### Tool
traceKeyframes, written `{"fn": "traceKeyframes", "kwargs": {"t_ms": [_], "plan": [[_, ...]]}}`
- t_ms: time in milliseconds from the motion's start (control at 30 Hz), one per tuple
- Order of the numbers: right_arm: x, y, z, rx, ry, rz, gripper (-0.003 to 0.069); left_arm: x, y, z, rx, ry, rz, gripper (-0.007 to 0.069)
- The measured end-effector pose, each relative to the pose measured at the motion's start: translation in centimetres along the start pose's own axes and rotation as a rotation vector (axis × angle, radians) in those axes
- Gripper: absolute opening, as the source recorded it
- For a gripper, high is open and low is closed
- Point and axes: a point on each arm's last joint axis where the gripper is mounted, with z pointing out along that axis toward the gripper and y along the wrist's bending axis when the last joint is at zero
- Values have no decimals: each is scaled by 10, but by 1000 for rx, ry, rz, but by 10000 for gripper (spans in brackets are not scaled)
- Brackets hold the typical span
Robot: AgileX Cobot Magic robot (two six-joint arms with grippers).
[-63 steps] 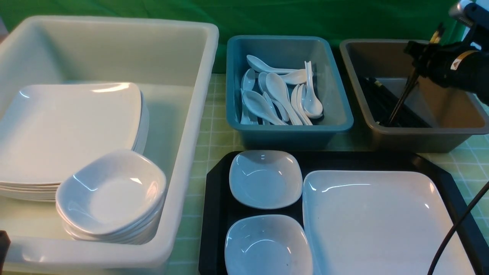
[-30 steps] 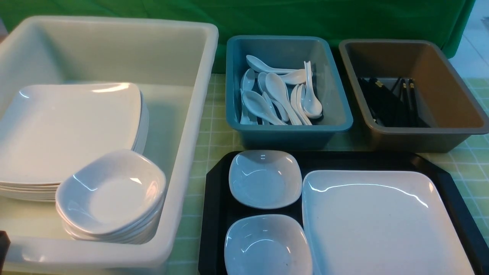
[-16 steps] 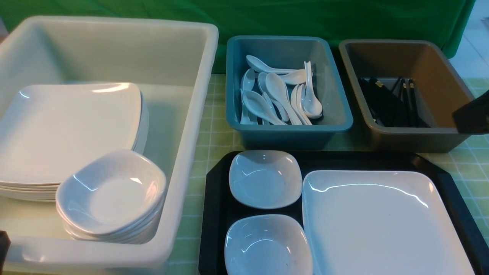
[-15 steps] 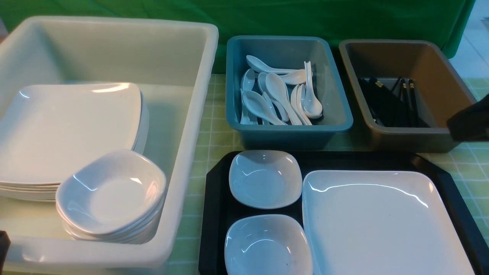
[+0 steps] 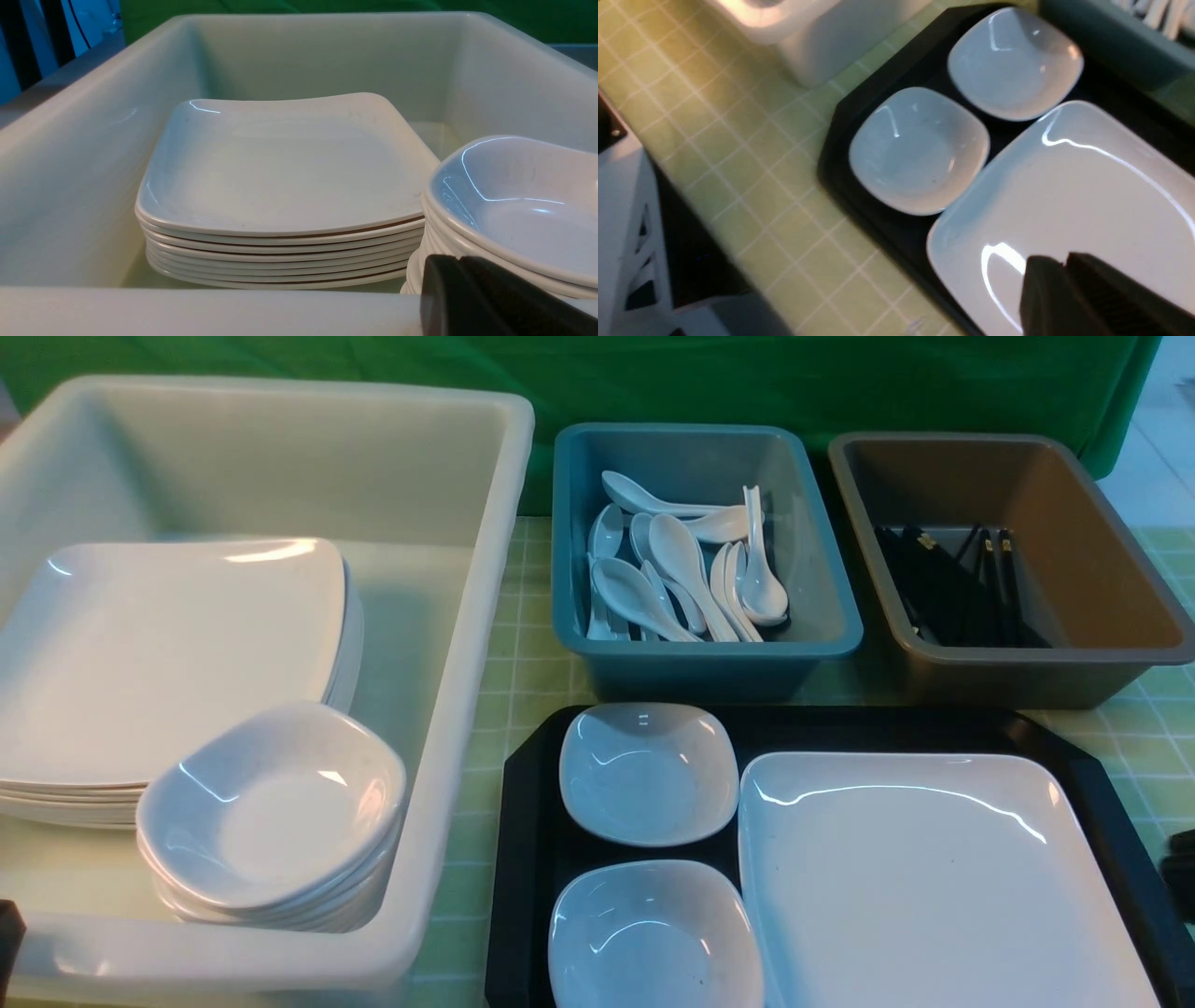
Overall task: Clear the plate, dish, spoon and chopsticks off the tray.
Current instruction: Use the left arm to grab a small plate from the dinner plate
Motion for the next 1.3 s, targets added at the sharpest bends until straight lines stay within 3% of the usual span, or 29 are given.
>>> {"fn": "traceKeyframes", "kwargs": {"t_ms": [200,433,967,1067,1233,1300], "plan": [[21,-6,-46,99,-170,-17,57,0,0,0,0,0,0,1],[37,-7,-73,128,-279,8,64,0,0,0,0,1,-1,1],[47,-9,-63,135,-224,10,106,0,0,0,3,0,-21,1],[46,-9,-63,135,-233,9,111,0,-2,0,25,-2,-225,1],[39,-8,-65,133,-316,-1,118,-2,-9,0,110,15,-995,1],[36,-9,-66,140,-356,-11,121,-3,-11,0,134,22,-1199,1]]}}
